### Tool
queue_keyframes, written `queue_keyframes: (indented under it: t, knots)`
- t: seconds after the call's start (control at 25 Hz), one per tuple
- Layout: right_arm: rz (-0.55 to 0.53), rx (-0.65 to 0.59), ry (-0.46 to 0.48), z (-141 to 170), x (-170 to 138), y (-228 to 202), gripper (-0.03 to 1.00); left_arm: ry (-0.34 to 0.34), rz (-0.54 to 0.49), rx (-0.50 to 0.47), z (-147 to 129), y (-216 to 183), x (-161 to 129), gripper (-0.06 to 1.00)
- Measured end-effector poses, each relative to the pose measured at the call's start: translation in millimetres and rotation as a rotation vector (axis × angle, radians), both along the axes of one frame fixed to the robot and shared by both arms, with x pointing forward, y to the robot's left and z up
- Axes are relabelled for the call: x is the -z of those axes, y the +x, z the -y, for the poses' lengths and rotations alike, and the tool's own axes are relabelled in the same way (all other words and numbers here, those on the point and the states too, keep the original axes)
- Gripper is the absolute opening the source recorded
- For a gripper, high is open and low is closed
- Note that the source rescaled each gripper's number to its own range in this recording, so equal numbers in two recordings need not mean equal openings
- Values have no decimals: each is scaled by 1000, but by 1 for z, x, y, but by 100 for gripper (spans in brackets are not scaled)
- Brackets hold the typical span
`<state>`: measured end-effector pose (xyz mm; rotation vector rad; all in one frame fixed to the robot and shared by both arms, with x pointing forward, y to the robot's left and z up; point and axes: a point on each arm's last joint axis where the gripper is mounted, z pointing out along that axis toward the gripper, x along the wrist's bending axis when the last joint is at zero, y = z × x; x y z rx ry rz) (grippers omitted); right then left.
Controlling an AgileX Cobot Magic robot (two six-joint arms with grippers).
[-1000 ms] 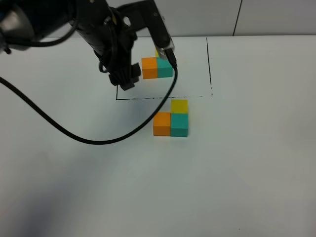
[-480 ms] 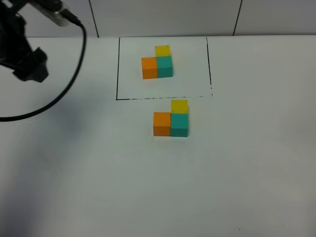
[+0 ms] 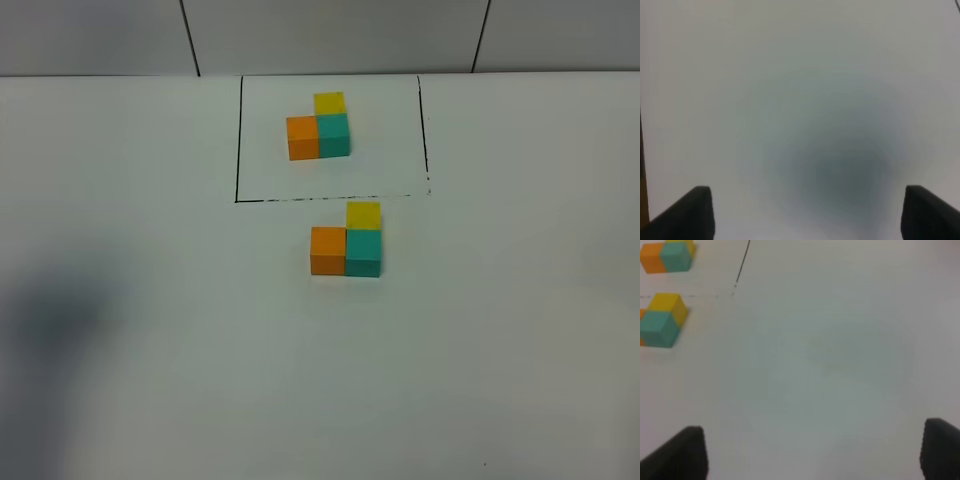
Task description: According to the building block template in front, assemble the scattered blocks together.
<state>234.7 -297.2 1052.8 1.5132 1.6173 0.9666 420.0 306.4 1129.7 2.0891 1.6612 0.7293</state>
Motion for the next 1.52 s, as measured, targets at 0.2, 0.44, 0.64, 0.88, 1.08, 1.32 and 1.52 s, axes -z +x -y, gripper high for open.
queue_keyframes:
  t: [0.2, 0.44, 0.64, 0.88, 1.08, 1.32, 1.52]
  knots:
    - [0, 0, 0, 0, 0, 0, 73, -58, 90, -73, 1, -69, -4, 74]
    - [0, 0, 0, 0, 0, 0, 73, -80, 172, -80, 3, -130, 20, 74]
    - [0, 0, 0, 0, 0, 0, 73, -93, 217, -62, 5, -159, 50, 74]
    - [0, 0, 0, 0, 0, 0, 73, -94, 273, -47, 5, -182, 75, 74]
    - [0, 0, 0, 0, 0, 0, 73, -103, 333, -40, 5, -191, 85, 74]
    - [0, 0, 0, 0, 0, 0, 73, -143, 343, -12, 9, -193, 85, 73]
    - [0, 0, 0, 0, 0, 0, 73, -148, 344, -10, 9, -193, 85, 73]
